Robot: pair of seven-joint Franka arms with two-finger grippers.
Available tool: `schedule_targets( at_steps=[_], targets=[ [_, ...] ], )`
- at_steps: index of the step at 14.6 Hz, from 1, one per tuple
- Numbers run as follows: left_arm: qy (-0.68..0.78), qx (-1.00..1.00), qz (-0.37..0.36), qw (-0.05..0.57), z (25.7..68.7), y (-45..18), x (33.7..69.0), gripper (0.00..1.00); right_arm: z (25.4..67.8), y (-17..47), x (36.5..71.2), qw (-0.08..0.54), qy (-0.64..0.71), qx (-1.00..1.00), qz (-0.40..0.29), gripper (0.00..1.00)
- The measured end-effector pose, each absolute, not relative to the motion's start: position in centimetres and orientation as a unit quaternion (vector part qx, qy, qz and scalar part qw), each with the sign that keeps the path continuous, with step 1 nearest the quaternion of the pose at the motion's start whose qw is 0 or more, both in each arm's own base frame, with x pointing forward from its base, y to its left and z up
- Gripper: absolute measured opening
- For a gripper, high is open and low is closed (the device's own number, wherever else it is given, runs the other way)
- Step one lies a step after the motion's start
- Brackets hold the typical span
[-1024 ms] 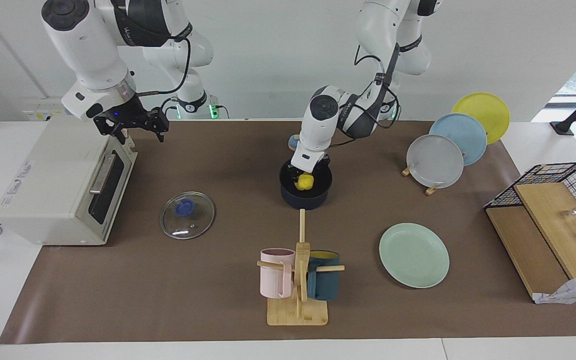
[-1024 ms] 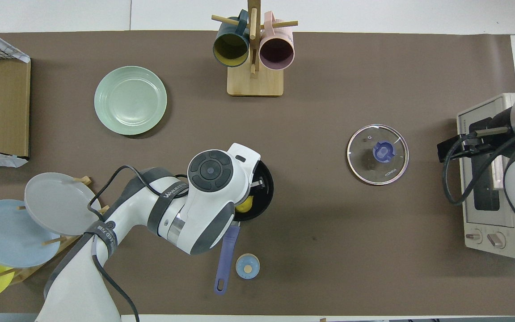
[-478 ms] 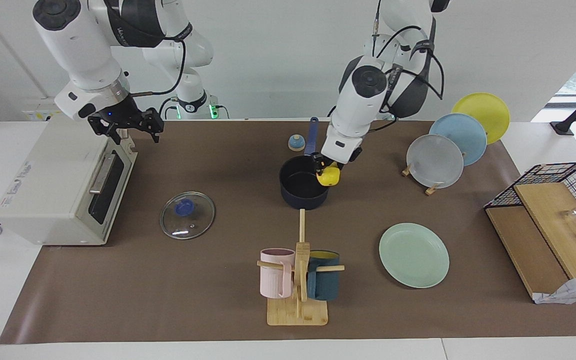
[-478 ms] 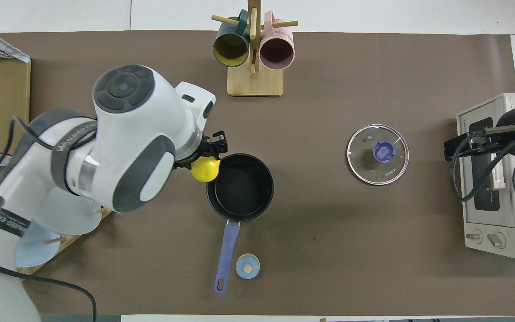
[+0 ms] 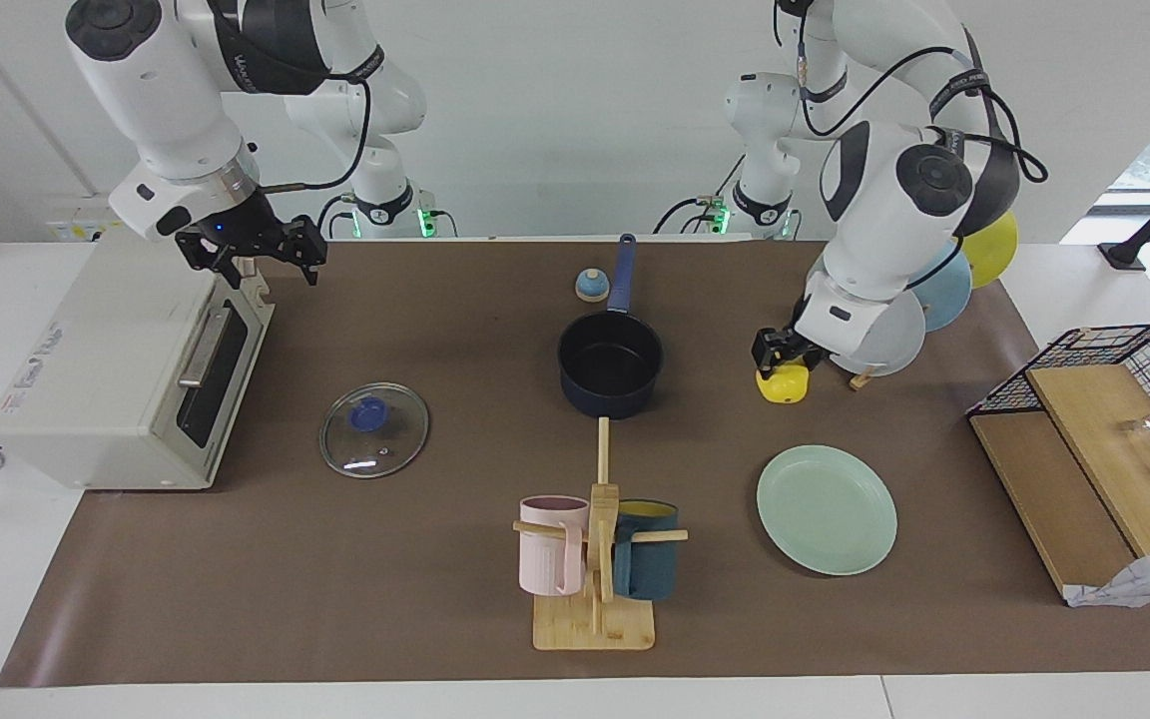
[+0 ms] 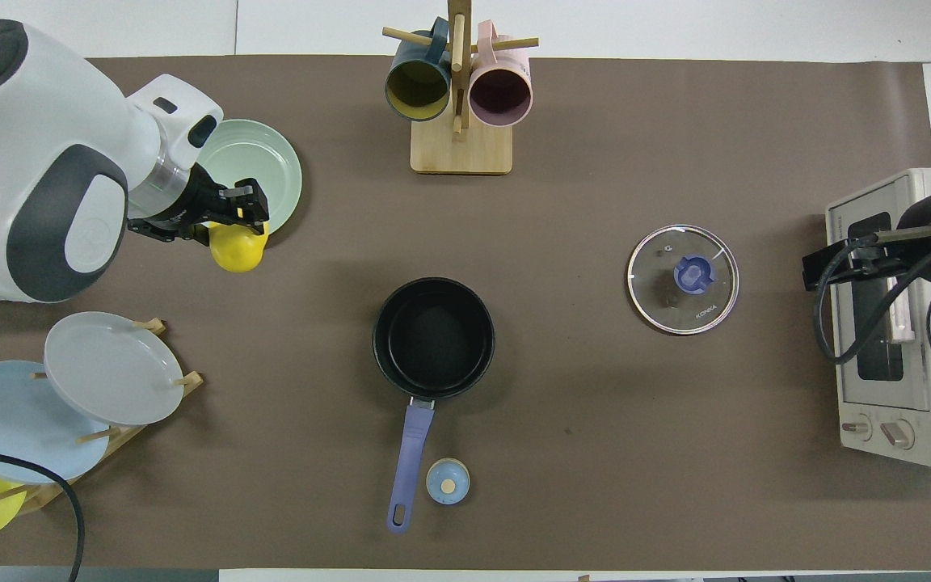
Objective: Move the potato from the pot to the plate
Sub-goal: 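Carry the potato with the left gripper over the green plate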
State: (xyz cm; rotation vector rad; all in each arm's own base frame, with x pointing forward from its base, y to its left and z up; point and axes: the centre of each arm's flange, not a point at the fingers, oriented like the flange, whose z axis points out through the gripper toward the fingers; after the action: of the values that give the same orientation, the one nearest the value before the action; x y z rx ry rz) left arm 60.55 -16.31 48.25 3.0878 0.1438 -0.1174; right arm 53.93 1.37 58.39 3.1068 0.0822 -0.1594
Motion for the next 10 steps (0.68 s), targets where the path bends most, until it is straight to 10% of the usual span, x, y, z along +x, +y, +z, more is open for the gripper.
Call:
schedule_targets(
  at_steps=[10],
  targets=[
    [0.022, 1.000, -0.008, -0.009, 36.0, -12.4, 69.3, 0.64, 58.4, 1.5, 53.9, 0.015, 0.027, 0.998, -0.051, 1.00]
  ],
)
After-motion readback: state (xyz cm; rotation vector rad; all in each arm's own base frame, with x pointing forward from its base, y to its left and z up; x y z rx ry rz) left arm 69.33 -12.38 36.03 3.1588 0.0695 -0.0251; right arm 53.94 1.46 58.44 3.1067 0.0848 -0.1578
